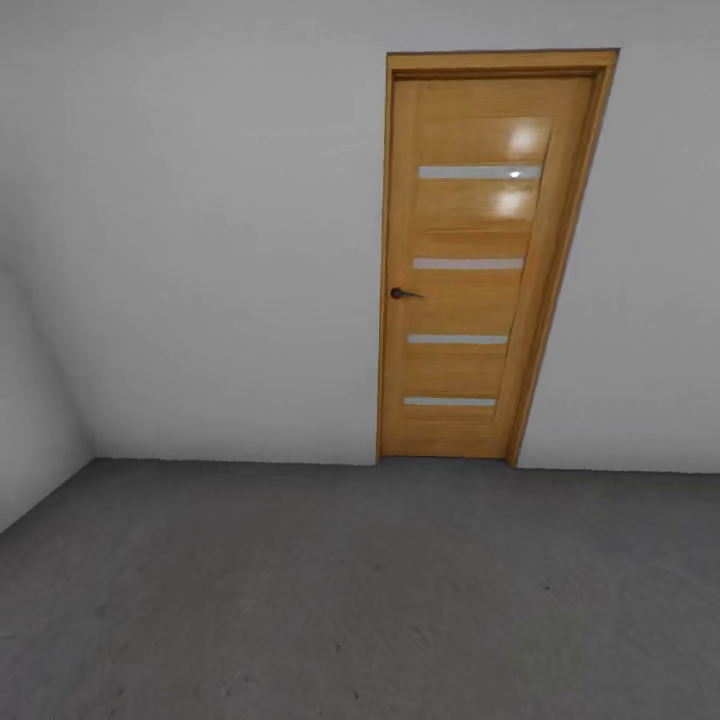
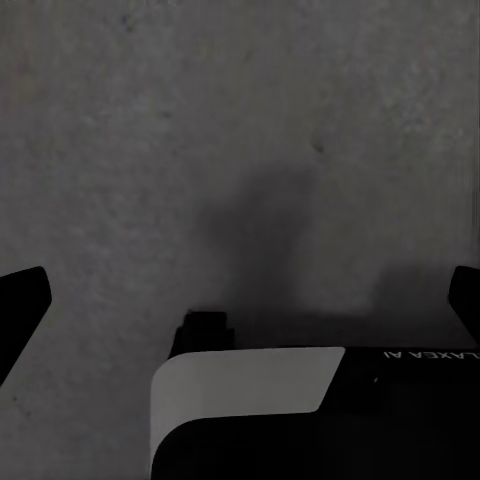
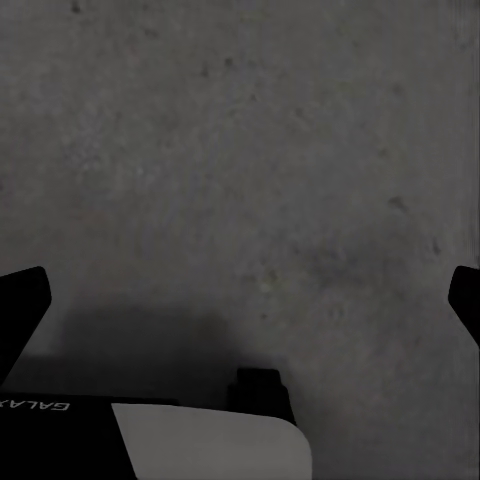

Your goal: Move the two storage containers from the living room to the garage. In the garage, place one container on the floor and stack the other container on top of it (either order is fine).

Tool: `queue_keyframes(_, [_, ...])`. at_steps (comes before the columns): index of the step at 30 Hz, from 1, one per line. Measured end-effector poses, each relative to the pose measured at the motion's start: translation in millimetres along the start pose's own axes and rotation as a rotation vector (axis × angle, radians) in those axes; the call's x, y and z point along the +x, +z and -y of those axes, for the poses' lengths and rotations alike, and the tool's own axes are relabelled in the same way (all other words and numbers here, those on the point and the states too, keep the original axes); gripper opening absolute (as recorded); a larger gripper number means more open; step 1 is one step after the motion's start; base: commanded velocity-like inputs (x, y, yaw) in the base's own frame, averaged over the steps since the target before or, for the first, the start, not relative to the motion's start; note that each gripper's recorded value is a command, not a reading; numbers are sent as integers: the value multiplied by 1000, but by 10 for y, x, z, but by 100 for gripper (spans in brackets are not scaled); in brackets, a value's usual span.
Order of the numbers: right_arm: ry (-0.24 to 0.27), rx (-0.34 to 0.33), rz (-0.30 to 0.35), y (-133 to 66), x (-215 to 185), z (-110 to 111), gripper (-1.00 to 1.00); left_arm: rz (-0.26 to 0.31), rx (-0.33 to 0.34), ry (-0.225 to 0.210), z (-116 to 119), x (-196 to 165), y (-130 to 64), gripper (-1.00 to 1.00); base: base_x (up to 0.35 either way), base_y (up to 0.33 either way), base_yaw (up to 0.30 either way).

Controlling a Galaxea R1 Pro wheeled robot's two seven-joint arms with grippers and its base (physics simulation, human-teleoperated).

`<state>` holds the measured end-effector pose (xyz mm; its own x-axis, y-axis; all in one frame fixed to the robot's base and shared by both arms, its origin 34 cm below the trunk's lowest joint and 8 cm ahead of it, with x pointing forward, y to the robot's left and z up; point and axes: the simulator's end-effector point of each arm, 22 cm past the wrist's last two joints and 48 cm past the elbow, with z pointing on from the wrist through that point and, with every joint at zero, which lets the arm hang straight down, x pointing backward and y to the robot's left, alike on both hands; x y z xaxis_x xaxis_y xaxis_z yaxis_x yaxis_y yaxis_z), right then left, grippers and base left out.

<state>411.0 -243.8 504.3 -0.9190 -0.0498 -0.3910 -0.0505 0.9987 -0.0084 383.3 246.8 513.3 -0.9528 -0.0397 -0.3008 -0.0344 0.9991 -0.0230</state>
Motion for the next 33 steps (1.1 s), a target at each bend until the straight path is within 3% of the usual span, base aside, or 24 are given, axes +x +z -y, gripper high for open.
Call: queue_keyframes(33, [0,2,0,-1,1,13,100,-2,-2,0,-10,12,2,100,283,-212,18])
